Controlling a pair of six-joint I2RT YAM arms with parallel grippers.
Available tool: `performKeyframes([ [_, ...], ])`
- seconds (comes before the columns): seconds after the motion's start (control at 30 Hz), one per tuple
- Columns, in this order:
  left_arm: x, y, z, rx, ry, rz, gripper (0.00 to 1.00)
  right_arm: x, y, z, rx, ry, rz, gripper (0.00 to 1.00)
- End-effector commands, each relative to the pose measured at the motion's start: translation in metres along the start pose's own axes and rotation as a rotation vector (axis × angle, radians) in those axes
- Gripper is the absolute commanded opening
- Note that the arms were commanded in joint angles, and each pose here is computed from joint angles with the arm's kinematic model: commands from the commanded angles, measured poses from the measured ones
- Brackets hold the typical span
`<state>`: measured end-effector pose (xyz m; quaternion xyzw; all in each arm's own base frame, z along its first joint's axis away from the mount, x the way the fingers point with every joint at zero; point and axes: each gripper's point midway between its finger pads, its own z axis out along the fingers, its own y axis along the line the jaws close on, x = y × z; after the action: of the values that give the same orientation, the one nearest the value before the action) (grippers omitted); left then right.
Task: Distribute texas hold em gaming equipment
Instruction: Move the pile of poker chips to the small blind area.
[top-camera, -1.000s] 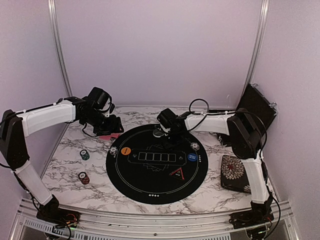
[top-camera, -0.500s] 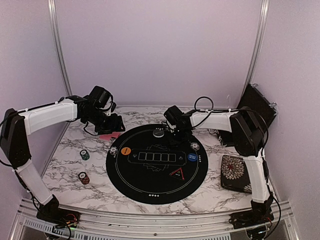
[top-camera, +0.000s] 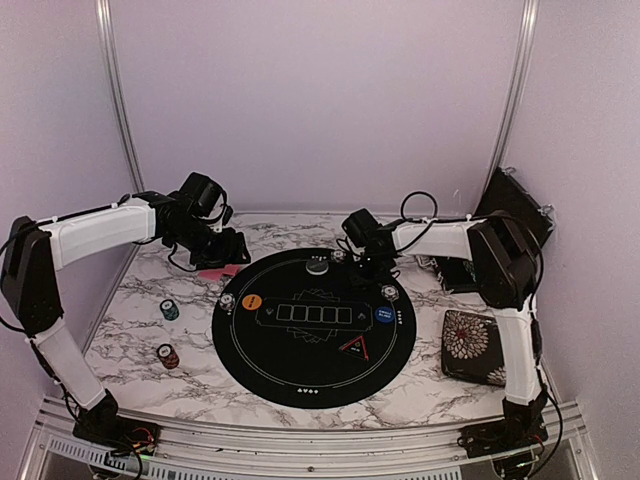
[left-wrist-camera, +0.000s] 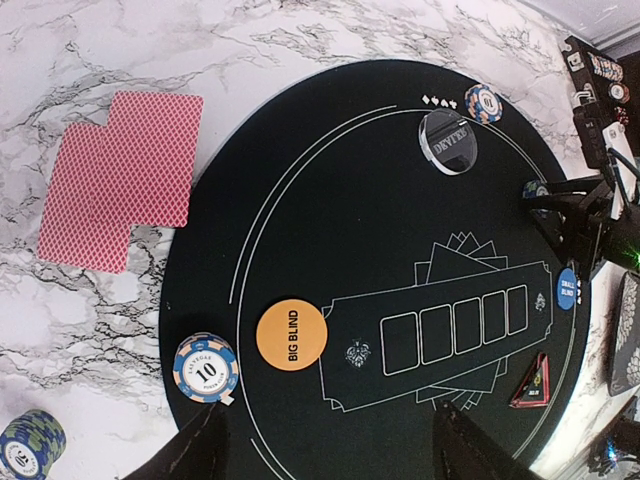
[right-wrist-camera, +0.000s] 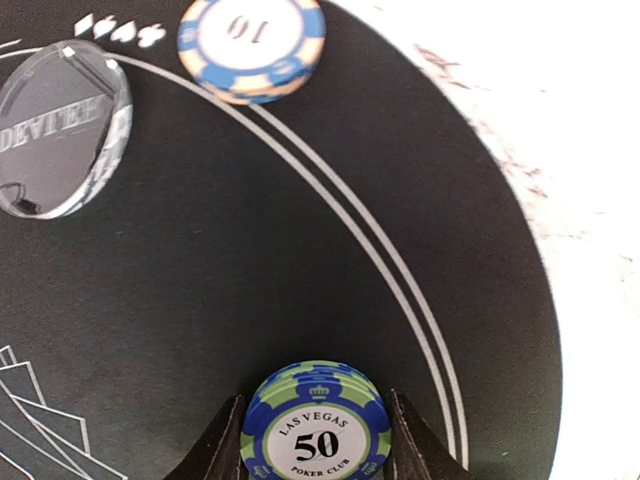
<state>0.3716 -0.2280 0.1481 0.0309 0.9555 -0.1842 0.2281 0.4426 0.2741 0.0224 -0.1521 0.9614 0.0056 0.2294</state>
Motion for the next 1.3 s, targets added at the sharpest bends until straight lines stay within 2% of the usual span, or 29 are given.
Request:
performKeyframes([
  [0.0,-0.006,-0.001,-0.002,0.001,0.001,0.009,0.71,0.046,-0.053,0.017,0.152,0.156,0.008,0.35],
  [1.27,-0.006,-0.003,0.003,0.010,0.015,0.004,0.71,0.066,-0.102,0.005,0.193,0.173,0.086,0.35],
])
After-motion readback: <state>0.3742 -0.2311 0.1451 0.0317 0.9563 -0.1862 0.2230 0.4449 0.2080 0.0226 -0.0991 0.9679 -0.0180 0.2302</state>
